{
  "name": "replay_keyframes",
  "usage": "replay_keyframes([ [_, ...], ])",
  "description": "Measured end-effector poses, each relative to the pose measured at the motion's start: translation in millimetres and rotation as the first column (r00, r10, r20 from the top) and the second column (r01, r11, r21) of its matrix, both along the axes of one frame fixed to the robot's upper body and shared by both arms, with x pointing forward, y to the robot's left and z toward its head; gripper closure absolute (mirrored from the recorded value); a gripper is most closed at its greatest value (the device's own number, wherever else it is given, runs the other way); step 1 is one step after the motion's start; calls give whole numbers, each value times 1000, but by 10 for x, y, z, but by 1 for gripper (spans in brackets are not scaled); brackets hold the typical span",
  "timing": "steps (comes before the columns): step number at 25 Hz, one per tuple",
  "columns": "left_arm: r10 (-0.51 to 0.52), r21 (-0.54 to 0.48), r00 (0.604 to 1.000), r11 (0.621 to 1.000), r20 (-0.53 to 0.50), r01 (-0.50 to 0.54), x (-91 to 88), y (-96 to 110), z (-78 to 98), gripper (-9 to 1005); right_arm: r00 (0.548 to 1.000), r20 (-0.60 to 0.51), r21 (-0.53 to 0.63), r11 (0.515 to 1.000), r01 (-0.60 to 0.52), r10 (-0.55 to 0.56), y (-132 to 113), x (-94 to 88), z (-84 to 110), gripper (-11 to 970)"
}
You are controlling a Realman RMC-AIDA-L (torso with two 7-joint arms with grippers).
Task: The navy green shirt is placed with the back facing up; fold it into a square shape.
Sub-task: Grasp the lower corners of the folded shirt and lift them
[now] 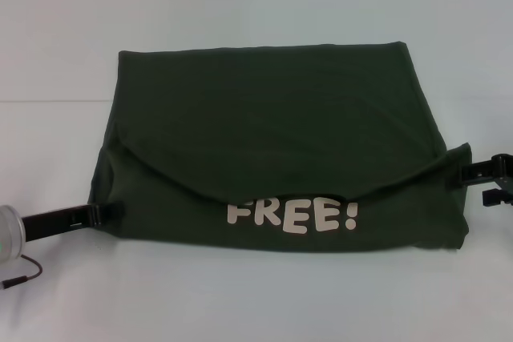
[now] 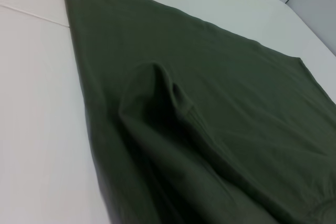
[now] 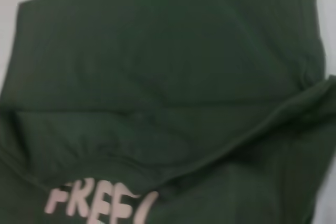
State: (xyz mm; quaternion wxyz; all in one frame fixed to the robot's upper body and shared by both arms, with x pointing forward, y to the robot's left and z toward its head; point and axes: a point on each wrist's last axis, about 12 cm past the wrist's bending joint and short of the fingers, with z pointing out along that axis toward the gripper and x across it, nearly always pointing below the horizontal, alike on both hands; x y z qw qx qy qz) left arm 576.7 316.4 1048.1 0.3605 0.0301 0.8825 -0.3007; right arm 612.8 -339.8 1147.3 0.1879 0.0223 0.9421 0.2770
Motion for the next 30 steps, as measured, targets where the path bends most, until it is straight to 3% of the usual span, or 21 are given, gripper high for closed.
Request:
replay_keyframes([
  [12, 2, 0, 1000, 1000, 0, -2, 0, -2, -3, 966, 997, -55, -11, 999, 51, -52, -83, -105, -238, 103],
  [30, 4, -8, 1000, 1000, 2, -4, -1, -18, -4, 966, 999, -36, -8, 1000, 25, -25, 242, -7, -384, 128],
])
